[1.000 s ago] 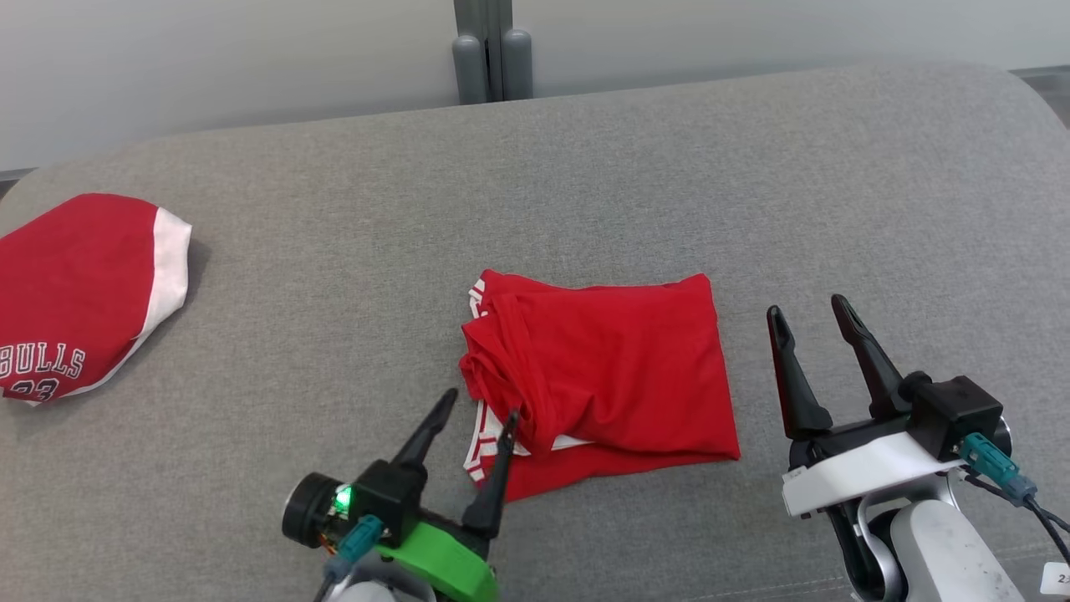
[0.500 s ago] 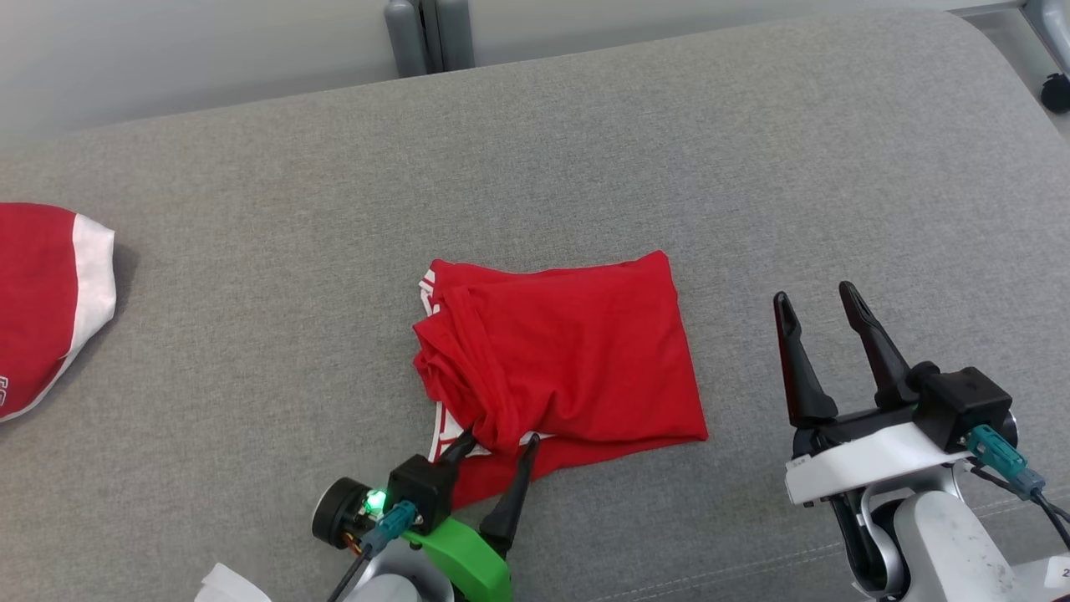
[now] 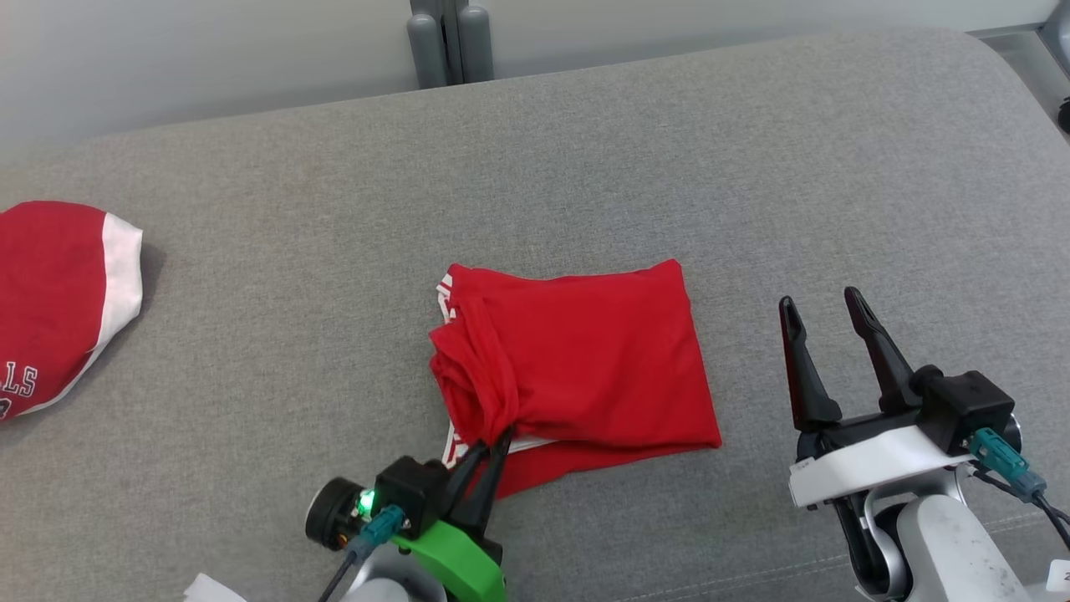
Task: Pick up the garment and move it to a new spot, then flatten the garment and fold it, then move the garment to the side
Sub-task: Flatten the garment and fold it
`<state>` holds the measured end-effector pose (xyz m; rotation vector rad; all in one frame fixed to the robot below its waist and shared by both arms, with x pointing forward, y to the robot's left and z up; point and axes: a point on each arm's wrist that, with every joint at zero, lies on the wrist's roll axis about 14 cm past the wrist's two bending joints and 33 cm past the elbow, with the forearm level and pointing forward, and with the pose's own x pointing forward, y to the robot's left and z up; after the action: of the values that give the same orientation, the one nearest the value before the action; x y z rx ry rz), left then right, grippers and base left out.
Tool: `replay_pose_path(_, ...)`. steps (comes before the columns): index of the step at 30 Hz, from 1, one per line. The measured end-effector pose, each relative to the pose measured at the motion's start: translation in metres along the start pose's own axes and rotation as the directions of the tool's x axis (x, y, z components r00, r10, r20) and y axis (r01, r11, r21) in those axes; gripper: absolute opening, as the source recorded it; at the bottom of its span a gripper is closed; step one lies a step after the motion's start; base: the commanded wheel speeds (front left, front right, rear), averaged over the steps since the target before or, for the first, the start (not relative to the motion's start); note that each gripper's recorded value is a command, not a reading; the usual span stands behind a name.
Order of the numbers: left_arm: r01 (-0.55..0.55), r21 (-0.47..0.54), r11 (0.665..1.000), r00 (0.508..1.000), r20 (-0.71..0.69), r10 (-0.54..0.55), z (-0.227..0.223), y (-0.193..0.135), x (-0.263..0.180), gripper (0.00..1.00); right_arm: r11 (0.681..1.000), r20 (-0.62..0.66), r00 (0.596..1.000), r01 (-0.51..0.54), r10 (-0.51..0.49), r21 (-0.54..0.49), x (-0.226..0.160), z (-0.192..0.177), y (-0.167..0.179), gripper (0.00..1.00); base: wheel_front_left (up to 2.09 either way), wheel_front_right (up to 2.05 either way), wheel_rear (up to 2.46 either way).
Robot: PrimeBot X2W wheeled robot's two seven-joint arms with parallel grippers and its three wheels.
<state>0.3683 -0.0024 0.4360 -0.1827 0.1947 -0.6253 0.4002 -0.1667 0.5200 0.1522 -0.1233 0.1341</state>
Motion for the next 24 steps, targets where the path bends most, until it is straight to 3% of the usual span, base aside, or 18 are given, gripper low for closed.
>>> replay_pose_path(2, -0.002, -0.018, 1.000, 0.999, -0.036, 0.001, -0.013, -0.002, -0.007, 0.00, 1.000, -0.002, 1.000, 0.000, 0.000, 0.000, 0.000, -0.001, 0.000, 1.00, 0.00, 0.00, 0.00)
replay_pose_path(3, -0.004, -0.021, 1.000, 0.999, -0.047, 0.003, -0.017, -0.002, -0.009, 0.29, 1.000, -0.003, 1.000, 0.000, 0.000, 0.000, -0.001, -0.001, 0.000, 1.00, 0.00, 0.00, 0.00)
replay_pose_path(4, -0.006, -0.020, 1.000, 0.999, -0.052, 0.004, -0.018, -0.001, -0.010, 1.00, 1.000, -0.004, 1.000, 0.001, -0.001, 0.001, -0.001, -0.001, 0.000, 1.00, 0.00, 0.00, 0.00)
replay_pose_path(14, -0.100, -0.030, 0.995, 0.988, 0.118, 0.103, 0.035, 0.023, -0.014, 1.00, 1.000, 0.006, 1.000, 0.000, 0.000, 0.002, -0.004, 0.004, 0.001, 1.00, 0.00, 0.00, 0.00)
replay_pose_path(24, -0.332, -0.012, 0.943, 0.906, 0.273, 0.322, 0.083, 0.085, -0.058, 1.00, 1.000, 0.032, 0.999, -0.025, 0.025, 0.000, -0.006, 0.013, 0.010, 1.00, 0.00, 0.00, 0.00)
